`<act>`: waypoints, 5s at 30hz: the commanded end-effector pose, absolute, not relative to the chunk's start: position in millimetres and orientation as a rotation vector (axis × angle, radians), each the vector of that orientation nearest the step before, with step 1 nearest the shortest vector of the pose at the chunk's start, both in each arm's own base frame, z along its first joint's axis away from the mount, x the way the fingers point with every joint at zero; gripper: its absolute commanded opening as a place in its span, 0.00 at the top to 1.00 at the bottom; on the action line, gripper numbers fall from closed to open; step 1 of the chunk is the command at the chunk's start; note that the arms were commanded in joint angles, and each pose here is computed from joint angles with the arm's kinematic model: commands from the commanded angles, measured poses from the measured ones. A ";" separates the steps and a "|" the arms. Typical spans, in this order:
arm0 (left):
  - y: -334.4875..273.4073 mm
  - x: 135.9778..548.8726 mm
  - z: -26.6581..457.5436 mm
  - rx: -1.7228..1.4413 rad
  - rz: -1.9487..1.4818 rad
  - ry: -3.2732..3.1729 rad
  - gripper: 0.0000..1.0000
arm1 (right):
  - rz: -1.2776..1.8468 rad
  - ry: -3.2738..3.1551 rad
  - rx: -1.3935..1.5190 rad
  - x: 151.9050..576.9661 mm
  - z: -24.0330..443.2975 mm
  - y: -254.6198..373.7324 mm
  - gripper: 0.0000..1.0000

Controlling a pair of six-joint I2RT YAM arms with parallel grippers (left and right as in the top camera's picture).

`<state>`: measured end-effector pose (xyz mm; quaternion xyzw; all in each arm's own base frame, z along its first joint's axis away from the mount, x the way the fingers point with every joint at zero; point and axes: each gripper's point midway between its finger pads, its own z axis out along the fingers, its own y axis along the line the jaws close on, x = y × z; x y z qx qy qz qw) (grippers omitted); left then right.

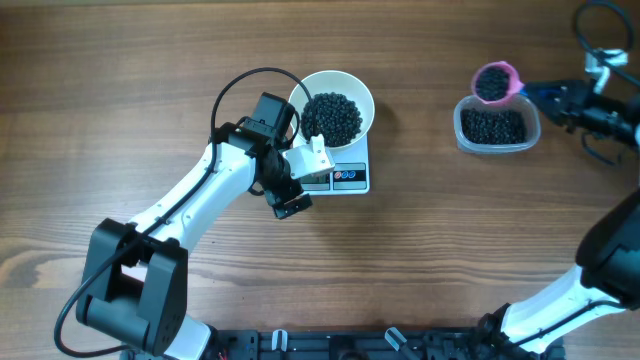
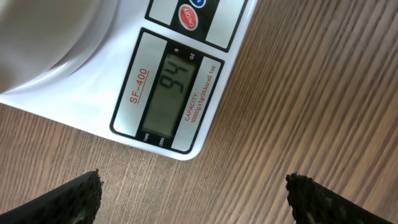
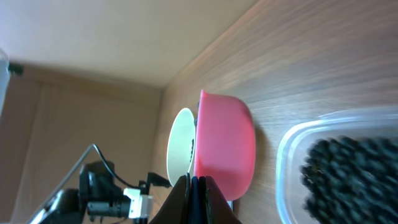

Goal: Scoop item into bowl and weigh 150g on scale
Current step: 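Lift the filled scoop with the right gripper over the bowl, then tilt the scoop with the right gripper to pour beans into the bowl, then move the scoop with the right gripper back into the bean tub, then scoop a small amount of beans with the right gripper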

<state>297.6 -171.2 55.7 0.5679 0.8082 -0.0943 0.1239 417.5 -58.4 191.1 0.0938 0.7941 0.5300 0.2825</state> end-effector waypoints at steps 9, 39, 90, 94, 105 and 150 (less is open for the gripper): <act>-172.3 295.0 52.8 1.678 -0.302 2.345 0.00 | 1.596 2.177 -0.132 449.5 202.2 104.8 0.96; -172.1 295.1 52.8 1.677 -0.302 2.346 0.00 | 0.484 2.161 -0.759 439.4 242.7 208.3 0.96; -172.6 294.8 52.8 1.679 -0.302 2.345 0.00 | 0.334 2.136 -0.998 418.5 227.3 230.9 0.96; -172.6 294.8 52.8 1.679 -0.302 2.345 0.00 | 0.488 2.210 -0.699 436.5 239.0 206.8 0.96; -172.5 294.9 52.8 1.679 -0.302 2.345 0.00 | 0.589 2.423 0.047 402.6 266.8 47.5 0.96; -172.5 294.9 52.8 1.679 -0.302 2.345 0.00 | 0.519 2.793 0.428 419.7 107.4 -29.2 0.96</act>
